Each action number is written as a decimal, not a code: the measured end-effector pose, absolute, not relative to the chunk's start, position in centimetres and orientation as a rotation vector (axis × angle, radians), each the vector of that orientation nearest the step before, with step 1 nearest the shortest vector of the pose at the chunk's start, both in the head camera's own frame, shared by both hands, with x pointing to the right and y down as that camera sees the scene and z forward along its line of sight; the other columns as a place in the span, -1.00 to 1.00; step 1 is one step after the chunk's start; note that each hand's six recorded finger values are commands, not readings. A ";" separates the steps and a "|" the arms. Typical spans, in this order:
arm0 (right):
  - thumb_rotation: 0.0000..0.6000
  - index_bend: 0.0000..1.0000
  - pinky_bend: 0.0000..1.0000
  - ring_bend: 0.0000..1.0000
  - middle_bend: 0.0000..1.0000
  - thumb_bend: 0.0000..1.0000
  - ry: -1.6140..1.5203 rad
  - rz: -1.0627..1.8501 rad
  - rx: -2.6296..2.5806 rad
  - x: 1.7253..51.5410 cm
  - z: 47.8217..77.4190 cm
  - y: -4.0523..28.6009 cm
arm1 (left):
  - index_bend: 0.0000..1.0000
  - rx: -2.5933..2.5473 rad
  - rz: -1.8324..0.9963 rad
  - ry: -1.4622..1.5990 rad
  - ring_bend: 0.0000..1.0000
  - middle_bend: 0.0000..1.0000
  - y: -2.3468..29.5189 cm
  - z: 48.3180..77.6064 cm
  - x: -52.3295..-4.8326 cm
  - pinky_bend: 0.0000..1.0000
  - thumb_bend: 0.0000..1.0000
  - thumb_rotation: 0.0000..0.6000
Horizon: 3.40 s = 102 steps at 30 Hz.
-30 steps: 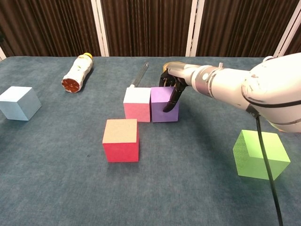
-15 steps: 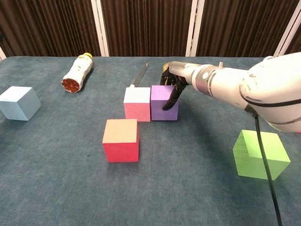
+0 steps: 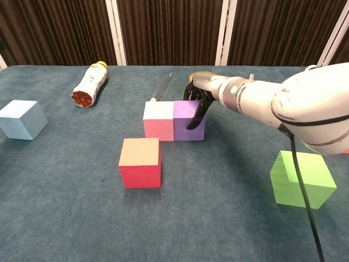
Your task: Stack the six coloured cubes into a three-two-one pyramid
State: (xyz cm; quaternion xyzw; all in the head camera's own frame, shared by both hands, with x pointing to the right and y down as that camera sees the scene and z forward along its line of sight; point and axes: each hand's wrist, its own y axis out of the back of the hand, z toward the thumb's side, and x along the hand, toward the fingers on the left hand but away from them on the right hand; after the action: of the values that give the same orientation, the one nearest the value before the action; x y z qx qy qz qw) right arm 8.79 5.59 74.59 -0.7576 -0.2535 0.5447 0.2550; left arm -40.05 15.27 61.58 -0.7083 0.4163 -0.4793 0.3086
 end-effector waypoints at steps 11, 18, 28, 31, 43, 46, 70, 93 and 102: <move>1.00 -0.53 -0.48 -0.57 -0.24 -0.51 -0.669 1.486 -2.064 9.0 74.7 6.1 | -0.92 -1.883 -1.261 1.095 -1.00 -0.92 15.2 61.8 -39.9 -0.77 -0.33 1.00; 1.00 -0.97 -0.56 -0.72 -0.47 -0.51 -0.641 1.483 -2.078 9.2 74.4 6.7 | -0.93 -1.884 -1.254 1.090 -1.00 -0.93 15.1 61.7 -39.6 -0.77 -0.33 1.00; 1.00 -1.00 -0.57 -0.79 -0.54 -0.51 -0.654 1.451 -2.047 11.5 71.9 6.0 | -0.93 -1.874 -1.236 1.085 -1.00 -0.93 15.0 61.1 -39.1 -0.77 -0.33 1.00; 1.00 -0.99 -0.57 -0.79 -0.54 -0.51 -0.668 1.454 -2.015 13.0 71.1 5.2 | -0.93 -1.873 -1.235 1.082 -1.00 -0.93 15.1 61.0 -39.0 -0.77 -0.33 1.00; 1.00 -0.97 -0.57 -0.79 -0.54 -0.51 -0.669 1.501 -1.980 13.8 72.6 3.7 | -0.93 -1.864 -1.259 1.083 -1.00 -0.93 15.2 60.9 -39.3 -0.77 -0.33 1.00; 1.00 -0.96 -0.57 -0.79 -0.54 -0.51 -0.669 1.508 -1.980 13.5 73.2 3.5 | -0.93 -1.863 -1.268 1.086 -1.00 -0.93 15.3 60.9 -39.6 -0.77 -0.33 1.00; 1.00 -0.94 -0.57 -0.79 -0.54 -0.51 -0.687 1.465 -1.989 13.0 72.7 4.1 | -0.94 -1.870 -1.265 1.099 -1.00 -0.93 15.5 61.1 -40.1 -0.77 -0.33 1.00; 1.00 -0.37 -0.57 -0.71 -0.44 -0.51 -0.942 1.697 -1.770 39.5 63.7 9.4 | -0.94 -1.861 -1.215 1.067 -1.00 -0.93 15.4 59.8 -37.6 -0.77 -0.33 1.00; 1.00 -0.40 -0.56 -0.71 -0.44 -0.51 -0.797 1.814 -1.739 43.3 67.4 10.5 | -0.94 -1.846 -1.216 1.055 -1.00 -0.93 15.5 58.9 -36.8 -0.77 -0.33 1.00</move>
State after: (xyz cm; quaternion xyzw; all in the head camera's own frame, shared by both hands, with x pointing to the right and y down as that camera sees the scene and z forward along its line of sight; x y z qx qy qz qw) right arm 43.32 10.47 67.38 -0.6387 -0.2927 0.6662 0.2500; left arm -36.78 15.49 58.90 -0.7090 0.4051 -0.4671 0.3390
